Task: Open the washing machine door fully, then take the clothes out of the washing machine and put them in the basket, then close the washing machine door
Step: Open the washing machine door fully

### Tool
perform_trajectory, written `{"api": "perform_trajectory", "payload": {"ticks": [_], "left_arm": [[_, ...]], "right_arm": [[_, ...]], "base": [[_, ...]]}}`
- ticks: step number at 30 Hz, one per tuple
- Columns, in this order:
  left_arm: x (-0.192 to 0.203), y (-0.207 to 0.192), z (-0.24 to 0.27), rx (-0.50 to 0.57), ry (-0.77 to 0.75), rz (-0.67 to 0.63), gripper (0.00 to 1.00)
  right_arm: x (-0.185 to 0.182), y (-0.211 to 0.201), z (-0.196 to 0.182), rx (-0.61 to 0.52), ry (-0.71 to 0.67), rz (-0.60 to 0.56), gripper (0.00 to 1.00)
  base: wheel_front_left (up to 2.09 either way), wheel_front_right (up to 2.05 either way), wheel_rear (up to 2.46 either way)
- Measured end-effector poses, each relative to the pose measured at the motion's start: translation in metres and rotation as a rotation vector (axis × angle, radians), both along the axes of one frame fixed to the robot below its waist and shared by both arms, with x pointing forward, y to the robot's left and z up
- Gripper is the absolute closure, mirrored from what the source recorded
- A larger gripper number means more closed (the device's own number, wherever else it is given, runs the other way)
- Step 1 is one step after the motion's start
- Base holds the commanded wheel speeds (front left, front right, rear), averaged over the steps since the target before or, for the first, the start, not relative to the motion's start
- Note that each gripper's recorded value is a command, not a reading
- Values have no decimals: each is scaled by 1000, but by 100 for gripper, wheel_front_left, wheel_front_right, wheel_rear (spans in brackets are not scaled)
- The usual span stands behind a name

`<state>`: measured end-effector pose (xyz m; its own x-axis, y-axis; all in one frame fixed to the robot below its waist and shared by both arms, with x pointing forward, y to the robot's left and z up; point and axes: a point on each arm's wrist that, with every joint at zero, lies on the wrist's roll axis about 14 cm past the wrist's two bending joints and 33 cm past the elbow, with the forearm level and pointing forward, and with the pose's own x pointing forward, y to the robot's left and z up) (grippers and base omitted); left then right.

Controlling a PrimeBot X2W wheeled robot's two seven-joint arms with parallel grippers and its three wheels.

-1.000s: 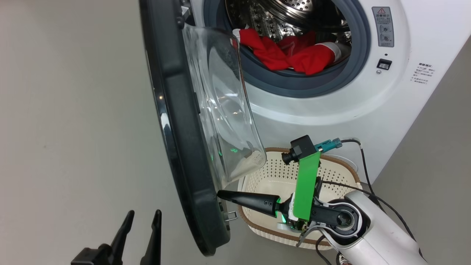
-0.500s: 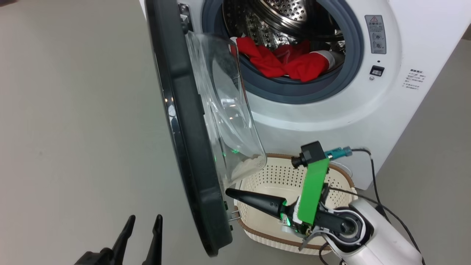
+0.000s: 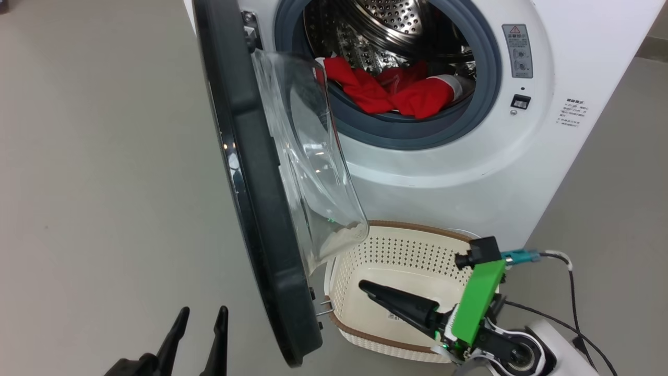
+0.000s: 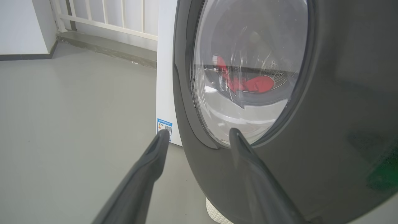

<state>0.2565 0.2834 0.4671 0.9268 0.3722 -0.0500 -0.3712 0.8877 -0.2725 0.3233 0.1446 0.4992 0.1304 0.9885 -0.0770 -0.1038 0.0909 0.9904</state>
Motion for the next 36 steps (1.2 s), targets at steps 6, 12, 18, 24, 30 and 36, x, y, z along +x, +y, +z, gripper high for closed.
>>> {"api": "perform_trajectory", "payload": {"ticks": [6, 12, 18, 24, 30, 36], "left_arm": [[-1, -2, -3, -5, 5, -4, 0], [1, -3, -4, -7, 11, -10, 0], [3, -3, -5, -7, 13, -14, 0], [5, -4, -5, -7, 12, -20, 0], [7, -5, -4, -7, 10, -24, 0], [8, -5, -4, -7, 7, -27, 0]], "right_arm": [[9, -22, -25, -90, -23, -94, 0], [21, -43, -48, -183, -62, -190, 0], [34, -62, -63, -287, -195, -273, 0], [46, -79, -66, -340, -337, -380, 0], [53, -91, -60, -349, -503, -474, 0], [54, -97, -58, -368, -601, -488, 0]], "base": [[0, 0, 0], [0, 0, 0], [0, 0, 0], [0, 0, 0], [0, 0, 0], [0, 0, 0]]}}
